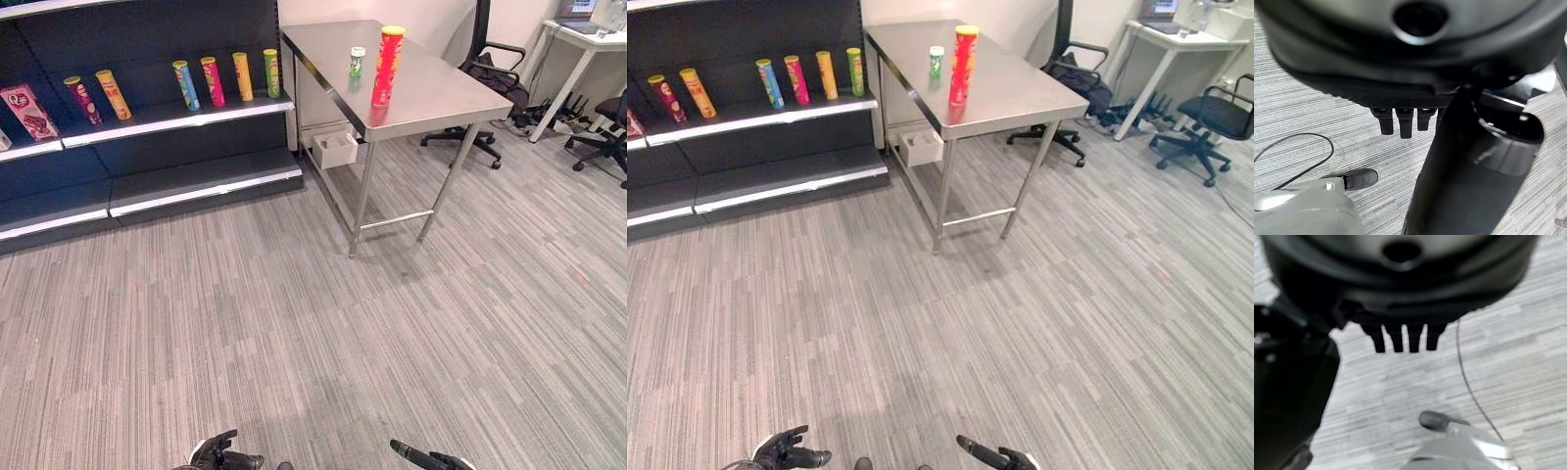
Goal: Put the goods on the table back onto the shelves and tidy them up.
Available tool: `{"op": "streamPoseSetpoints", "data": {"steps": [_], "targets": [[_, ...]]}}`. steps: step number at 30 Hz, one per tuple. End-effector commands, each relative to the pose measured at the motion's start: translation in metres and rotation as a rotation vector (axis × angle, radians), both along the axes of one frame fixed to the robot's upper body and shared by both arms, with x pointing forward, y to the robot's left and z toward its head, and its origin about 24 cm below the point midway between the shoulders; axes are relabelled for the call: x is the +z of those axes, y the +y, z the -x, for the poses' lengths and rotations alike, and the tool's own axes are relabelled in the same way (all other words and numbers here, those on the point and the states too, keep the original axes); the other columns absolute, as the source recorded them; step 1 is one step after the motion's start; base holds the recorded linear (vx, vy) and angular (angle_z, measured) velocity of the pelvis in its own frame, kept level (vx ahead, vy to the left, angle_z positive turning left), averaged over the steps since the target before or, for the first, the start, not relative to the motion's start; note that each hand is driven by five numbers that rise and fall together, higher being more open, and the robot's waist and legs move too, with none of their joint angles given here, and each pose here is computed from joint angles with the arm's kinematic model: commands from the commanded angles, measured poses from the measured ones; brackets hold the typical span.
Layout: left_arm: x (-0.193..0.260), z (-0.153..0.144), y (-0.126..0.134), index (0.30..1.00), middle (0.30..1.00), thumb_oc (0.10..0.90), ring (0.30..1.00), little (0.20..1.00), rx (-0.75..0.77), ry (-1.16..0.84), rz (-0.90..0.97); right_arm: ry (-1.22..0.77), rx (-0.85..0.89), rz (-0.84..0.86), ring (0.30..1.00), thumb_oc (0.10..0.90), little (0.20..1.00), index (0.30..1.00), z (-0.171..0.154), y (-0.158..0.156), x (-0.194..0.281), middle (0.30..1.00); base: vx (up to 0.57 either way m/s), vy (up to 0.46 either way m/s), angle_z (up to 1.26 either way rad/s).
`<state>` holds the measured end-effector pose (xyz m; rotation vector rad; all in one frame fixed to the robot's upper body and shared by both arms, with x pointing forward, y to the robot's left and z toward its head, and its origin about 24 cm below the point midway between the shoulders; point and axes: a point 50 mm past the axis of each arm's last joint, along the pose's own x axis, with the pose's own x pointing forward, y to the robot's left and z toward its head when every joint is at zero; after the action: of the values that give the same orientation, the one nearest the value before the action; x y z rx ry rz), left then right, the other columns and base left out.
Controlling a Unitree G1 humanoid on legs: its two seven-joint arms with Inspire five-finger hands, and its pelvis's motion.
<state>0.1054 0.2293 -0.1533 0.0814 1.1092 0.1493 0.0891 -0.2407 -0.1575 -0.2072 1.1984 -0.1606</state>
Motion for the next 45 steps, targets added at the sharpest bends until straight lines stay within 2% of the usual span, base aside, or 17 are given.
{"op": "streamPoseSetpoints", "data": {"steps": [1,6,9,11,16,22,24,27,29,36,45], "targets": [[0.007,-0.025,0.003,0.900,0.900,0.800,0.900,0.900,-0.003,-0.073,-0.012,-0.041,0.035,0.068,0.900,0.800,0.900,0.900,-0.015,-0.019,0.009,0.900,-0.01,-0.048,-0.01],[0.010,-0.030,0.003,0.900,0.900,0.800,0.900,0.900,0.020,-0.103,0.000,-0.044,0.043,0.067,0.900,0.800,0.900,0.900,-0.017,-0.018,0.009,0.900,0.02,-0.075,0.04],[0.018,-0.045,0.003,0.900,0.900,0.800,0.900,0.900,0.029,-0.163,-0.008,-0.102,0.003,0.059,0.900,0.800,0.900,0.900,-0.028,-0.021,0.015,0.900,-0.05,-0.105,0.07],[0.022,-0.053,0.003,0.900,0.900,0.800,0.900,0.900,0.020,-0.196,-0.008,-0.096,0.042,0.074,0.900,0.800,0.900,0.900,-0.030,-0.021,0.015,0.900,0.12,-0.056,0.27],[0.022,-0.047,0.002,0.900,0.900,0.800,0.900,0.900,0.025,-0.205,0.005,-0.147,0.066,0.095,0.900,0.800,0.900,0.900,-0.045,-0.026,0.023,0.900,0.37,0.094,0.26],[0.018,-0.036,0.013,0.900,0.900,0.800,0.900,0.900,0.054,-0.165,-0.030,-0.087,0.136,0.065,0.900,0.800,0.900,0.900,-0.036,-0.010,0.014,0.900,0.51,0.265,-0.58],[0.023,-0.044,0.018,0.900,0.900,0.800,0.900,0.900,0.062,-0.188,-0.047,-0.124,0.107,0.053,0.900,0.800,0.900,0.900,-0.046,-0.007,0.017,0.900,0.52,0.543,-0.29],[0.029,-0.054,0.022,0.900,0.900,0.800,0.900,0.900,0.078,-0.221,-0.070,-0.114,0.085,0.042,0.900,0.800,0.900,0.900,-0.041,-0.002,0.013,0.900,0.38,0.278,0.16],[0.035,-0.064,0.021,0.900,0.900,0.800,0.900,0.900,0.089,-0.269,-0.062,-0.103,0.090,0.050,0.900,0.800,0.900,0.900,-0.041,-0.004,0.013,0.900,0.33,-0.060,0.29],[0.038,-0.072,0.019,0.900,0.900,0.800,0.900,0.900,0.022,-0.283,-0.065,-0.026,0.093,0.080,0.900,0.800,0.900,0.900,-0.027,-0.016,0.010,0.900,0.40,-0.117,0.38],[0.024,-0.054,0.006,0.900,0.900,0.800,0.900,0.900,0.015,-0.204,-0.029,-0.066,0.036,0.103,0.900,0.800,0.900,0.900,-0.025,-0.032,0.016,0.900,0.29,-0.181,0.27]]}}
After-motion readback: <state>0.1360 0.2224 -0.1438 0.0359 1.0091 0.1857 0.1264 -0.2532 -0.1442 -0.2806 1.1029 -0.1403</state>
